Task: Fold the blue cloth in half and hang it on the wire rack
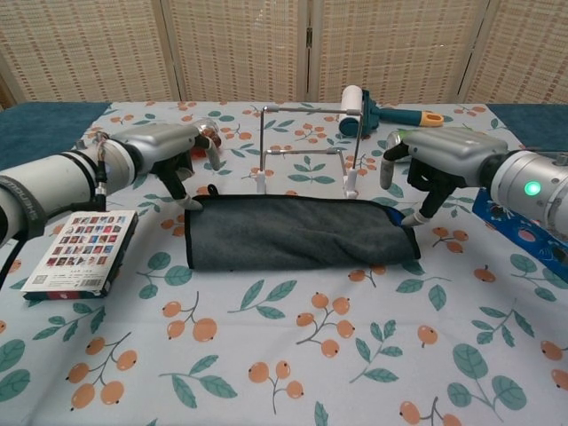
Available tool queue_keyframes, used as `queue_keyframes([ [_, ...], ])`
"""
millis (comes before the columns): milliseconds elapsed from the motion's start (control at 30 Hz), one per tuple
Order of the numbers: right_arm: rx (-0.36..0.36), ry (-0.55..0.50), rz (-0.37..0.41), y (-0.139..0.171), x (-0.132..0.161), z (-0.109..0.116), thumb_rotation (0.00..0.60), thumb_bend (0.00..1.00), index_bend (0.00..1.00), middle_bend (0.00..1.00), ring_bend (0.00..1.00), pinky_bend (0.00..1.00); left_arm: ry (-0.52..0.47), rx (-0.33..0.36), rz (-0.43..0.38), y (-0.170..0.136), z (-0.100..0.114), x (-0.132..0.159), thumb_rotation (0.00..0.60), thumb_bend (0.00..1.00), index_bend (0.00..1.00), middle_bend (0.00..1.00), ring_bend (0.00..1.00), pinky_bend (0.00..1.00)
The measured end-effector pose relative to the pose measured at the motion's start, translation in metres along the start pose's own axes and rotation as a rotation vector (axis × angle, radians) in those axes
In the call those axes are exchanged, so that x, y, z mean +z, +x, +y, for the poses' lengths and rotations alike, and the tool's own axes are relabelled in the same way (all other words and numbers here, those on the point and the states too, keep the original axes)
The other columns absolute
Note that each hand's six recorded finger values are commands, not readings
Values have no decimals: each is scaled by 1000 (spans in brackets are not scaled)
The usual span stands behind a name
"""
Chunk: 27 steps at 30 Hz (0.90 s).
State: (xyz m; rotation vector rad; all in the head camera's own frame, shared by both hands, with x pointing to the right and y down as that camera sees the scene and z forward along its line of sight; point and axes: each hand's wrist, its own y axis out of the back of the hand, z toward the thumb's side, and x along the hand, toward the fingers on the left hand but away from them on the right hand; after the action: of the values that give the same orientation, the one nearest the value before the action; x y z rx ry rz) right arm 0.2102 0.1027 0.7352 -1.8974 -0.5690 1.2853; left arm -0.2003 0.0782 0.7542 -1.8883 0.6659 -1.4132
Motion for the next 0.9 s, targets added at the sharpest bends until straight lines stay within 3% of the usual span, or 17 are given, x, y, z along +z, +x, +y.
queue_keyframes([
  [267, -41, -5, 10, 19, -5, 14, 600, 83, 397, 911, 866, 972, 0, 33, -2, -9, 3, 0, 600, 87, 187, 579, 471, 893],
  [467, -70, -3, 9, 37, -12, 26, 600, 83, 397, 910, 866, 972, 7, 65, -1, -9, 6, 3, 600, 48, 133, 246, 188, 566],
  [567, -78, -2, 5, 44, -16, 29, 600, 83, 397, 910, 866, 972, -2, 65, 1, -8, 7, 5, 588, 38, 68, 58, 27, 339],
  [700, -82, 2, 0, 52, -21, 31, 600, 83, 397, 910, 866, 972, -31, 80, 1, -10, 11, 6, 509, 25, 3, 0, 0, 134],
  [833, -92, 16, 6, 60, -26, 36, 600, 83, 397, 910, 861, 972, -80, 91, 4, -15, 16, 1, 412, 24, 0, 0, 0, 80],
  [900, -99, 27, 14, 66, -27, 39, 600, 83, 397, 897, 849, 972, -92, 96, 8, -19, 20, -4, 460, 24, 0, 0, 0, 79],
])
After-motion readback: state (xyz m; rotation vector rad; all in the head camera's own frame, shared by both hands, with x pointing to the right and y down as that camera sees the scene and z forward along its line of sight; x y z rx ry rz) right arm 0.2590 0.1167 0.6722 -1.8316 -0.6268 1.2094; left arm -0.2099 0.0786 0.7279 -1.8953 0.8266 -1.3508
